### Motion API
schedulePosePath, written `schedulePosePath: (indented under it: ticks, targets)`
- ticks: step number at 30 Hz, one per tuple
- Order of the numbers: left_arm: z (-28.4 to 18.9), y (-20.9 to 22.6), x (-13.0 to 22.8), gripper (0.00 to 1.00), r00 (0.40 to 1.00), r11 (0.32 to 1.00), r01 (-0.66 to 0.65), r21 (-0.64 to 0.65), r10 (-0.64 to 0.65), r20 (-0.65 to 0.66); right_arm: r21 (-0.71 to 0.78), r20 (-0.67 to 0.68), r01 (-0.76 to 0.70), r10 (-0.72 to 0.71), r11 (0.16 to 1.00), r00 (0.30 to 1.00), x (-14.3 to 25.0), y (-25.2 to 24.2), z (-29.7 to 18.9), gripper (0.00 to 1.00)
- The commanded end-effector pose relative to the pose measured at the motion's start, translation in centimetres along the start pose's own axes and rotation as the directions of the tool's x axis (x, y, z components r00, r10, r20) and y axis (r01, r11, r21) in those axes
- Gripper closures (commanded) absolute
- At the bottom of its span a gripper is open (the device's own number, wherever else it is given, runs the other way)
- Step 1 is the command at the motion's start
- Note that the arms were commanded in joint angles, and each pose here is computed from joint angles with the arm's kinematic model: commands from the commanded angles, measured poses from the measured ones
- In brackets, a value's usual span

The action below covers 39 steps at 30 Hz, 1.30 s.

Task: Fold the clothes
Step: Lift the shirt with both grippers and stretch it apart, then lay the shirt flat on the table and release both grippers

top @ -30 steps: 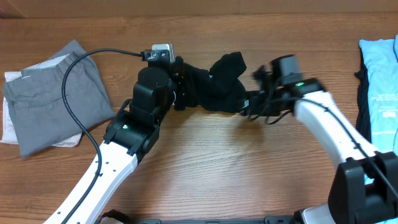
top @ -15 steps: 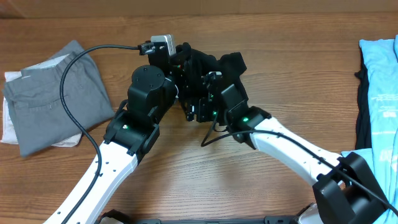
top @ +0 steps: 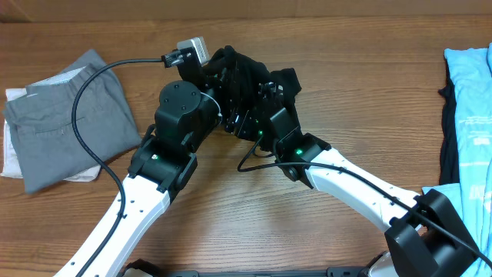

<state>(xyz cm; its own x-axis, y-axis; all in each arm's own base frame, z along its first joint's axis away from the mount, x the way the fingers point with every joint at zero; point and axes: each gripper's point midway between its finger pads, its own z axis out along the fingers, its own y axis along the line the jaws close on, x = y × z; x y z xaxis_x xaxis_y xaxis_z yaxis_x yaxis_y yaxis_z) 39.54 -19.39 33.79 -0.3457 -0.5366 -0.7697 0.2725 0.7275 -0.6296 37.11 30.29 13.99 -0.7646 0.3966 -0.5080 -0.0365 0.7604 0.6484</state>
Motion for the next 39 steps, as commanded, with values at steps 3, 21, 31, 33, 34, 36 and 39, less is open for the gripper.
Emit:
schedulePosePath:
  ticks: [3, 21, 31, 33, 34, 36, 39]
  targets:
    - [-1.1, -1.9, -2.8, 0.96, 0.996, 0.998, 0.036, 0.046, -0.040, 0.085, -0.053, -0.075, -0.022, 0.018, 0.998, 0.997, 1.4, 1.1, -0.3, 0.14]
    - [-1.2, -1.1, -1.7, 0.96, 0.994, 0.996, -0.078, -0.050, 0.082, 0.074, 0.055, -0.074, 0.047, -0.042, 0.997, 0.996, 2.5, -1.8, 1.5, 0.96]
    - [-1.6, 4.7, -3.3, 0.96, 0.976, 0.953, -0.202, -0.224, 0.216, 0.040, 0.355, 0.221, 0.202, -0.292, 0.913, 0.931, -15.4, -7.8, -10.4, 0.96]
    - [-1.5, 4.0, -4.3, 0.96, 0.973, 0.961, -0.196, -0.196, 0.215, 0.082, 0.385, 0.293, 0.239, -0.363, 0.892, 0.885, -20.3, -6.9, -14.1, 0.96]
    - [-1.5, 3.7, -4.3, 0.96, 0.973, 0.963, -0.200, -0.183, 0.218, 0.082, 0.404, 0.296, 0.252, -0.387, 0.879, 0.873, -21.5, -6.7, -15.3, 0.96]
    - [-1.4, 3.4, -3.7, 0.96, 0.973, 0.965, -0.214, -0.153, 0.224, 0.052, 0.439, 0.267, 0.271, -0.412, 0.857, 0.871, -22.5, -6.6, -17.1, 0.96]
    - [-1.3, 3.2, -1.0, 0.96, 0.973, 0.969, -0.227, -0.096, 0.221, -0.069, 0.502, 0.138, 0.278, -0.393, 0.819, 0.909, -20.5, -8.6, -18.0, 0.93]
